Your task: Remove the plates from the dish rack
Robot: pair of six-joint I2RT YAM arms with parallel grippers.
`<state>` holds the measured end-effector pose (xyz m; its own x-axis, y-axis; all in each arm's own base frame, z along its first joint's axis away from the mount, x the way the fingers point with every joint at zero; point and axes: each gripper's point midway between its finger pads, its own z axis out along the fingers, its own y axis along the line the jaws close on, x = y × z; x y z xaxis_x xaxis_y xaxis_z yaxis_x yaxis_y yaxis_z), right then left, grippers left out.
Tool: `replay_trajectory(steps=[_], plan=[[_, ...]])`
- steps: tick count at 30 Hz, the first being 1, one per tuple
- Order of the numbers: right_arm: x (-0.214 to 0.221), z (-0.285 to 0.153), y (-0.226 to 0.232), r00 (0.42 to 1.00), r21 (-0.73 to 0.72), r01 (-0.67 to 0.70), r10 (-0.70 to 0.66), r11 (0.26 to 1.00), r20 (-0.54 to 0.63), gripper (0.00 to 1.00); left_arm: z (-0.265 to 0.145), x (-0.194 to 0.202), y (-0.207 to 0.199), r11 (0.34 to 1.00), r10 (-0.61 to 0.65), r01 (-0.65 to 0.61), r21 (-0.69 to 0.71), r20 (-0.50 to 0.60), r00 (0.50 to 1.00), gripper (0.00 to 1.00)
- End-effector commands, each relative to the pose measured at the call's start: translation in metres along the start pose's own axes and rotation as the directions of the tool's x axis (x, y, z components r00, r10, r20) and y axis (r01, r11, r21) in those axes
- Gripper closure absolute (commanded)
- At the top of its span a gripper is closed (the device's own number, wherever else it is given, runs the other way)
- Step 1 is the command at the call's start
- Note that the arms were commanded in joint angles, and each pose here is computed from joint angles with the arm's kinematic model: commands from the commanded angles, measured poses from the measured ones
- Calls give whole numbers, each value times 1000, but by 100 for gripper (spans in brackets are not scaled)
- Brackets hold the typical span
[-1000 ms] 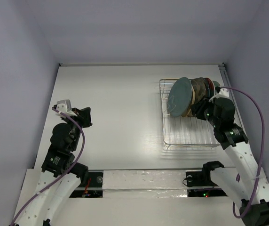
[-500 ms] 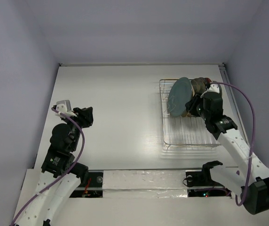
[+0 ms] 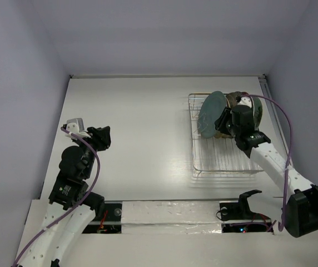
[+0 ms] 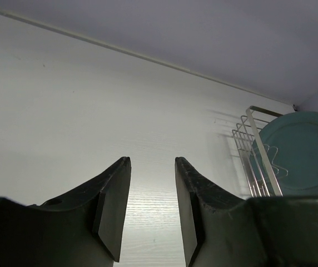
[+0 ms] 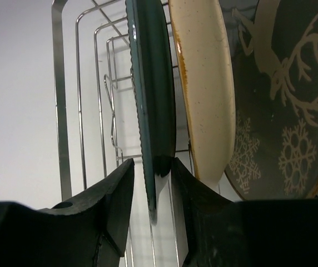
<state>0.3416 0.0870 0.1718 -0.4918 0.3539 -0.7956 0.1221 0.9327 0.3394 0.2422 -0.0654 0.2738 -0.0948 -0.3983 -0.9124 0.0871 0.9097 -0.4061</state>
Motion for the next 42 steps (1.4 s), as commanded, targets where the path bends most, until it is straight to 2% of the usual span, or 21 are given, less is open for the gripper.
replay_trajectory(steps=[1,6,9,10,11,13,14,15,19,22,26,30,35,36,37,39,40,42], plan=[[-34,9,-2,993,65,-3,-4,998,116,60,-1,-15,-8,999,-8,6,31,51,999,65],[-36,22,-3,991,146,75,-90,986,97,61,1,-11,-7,1000,-4,3,26,39,999,64],[-35,23,0,989,179,93,-111,979,95,66,0,-13,-7,1000,-4,3,27,43,999,63],[-37,22,4,988,180,97,-117,979,102,70,-1,-13,-7,1000,-4,3,28,45,999,63],[-39,21,1,987,203,98,-121,974,108,79,-1,-14,-7,1000,-5,4,29,47,999,63],[-42,18,5,984,218,118,-144,969,106,86,-1,-13,-7,1000,-7,5,29,47,999,62],[-45,18,1,982,247,121,-153,961,112,95,0,-13,-7,1000,-6,5,29,46,999,62],[-46,16,4,980,251,133,-165,959,112,100,0,-13,-7,1000,-5,4,28,43,999,62],[-57,10,7,971,292,160,-203,943,123,100,-4,-17,-8,999,-10,8,35,59,998,61],[-75,-4,21,960,288,154,-212,945,184,100,-5,-18,-8,999,-14,12,38,66,998,60],[-119,-37,40,937,251,95,-172,963,305,100,-5,-18,-8,999,-13,10,38,66,998,58],[-167,-84,48,894,196,28,-112,980,434,100,-5,-17,-8,999,-14,11,38,65,998,54],[-185,-124,58,873,126,20,-79,992,481,100,-5,-17,-8,999,-14,11,38,65,998,38],[-185,-137,66,874,58,20,-46,998,484,100,-6,-19,-8,999,-14,12,39,67,998,33],[-185,-137,67,874,51,9,-32,999,484,100,-6,-19,-8,999,-13,11,40,69,998,33],[-183,-137,89,880,-75,16,21,997,474,100,-6,-19,-8,999,-14,11,40,70,997,30],[-167,-131,119,912,-216,42,51,975,407,100,-5,-18,-8,999,-14,12,39,67,998,29],[-146,-105,161,945,-344,49,68,938,320,100,-4,-17,-8,999,-13,11,37,63,998,28]])
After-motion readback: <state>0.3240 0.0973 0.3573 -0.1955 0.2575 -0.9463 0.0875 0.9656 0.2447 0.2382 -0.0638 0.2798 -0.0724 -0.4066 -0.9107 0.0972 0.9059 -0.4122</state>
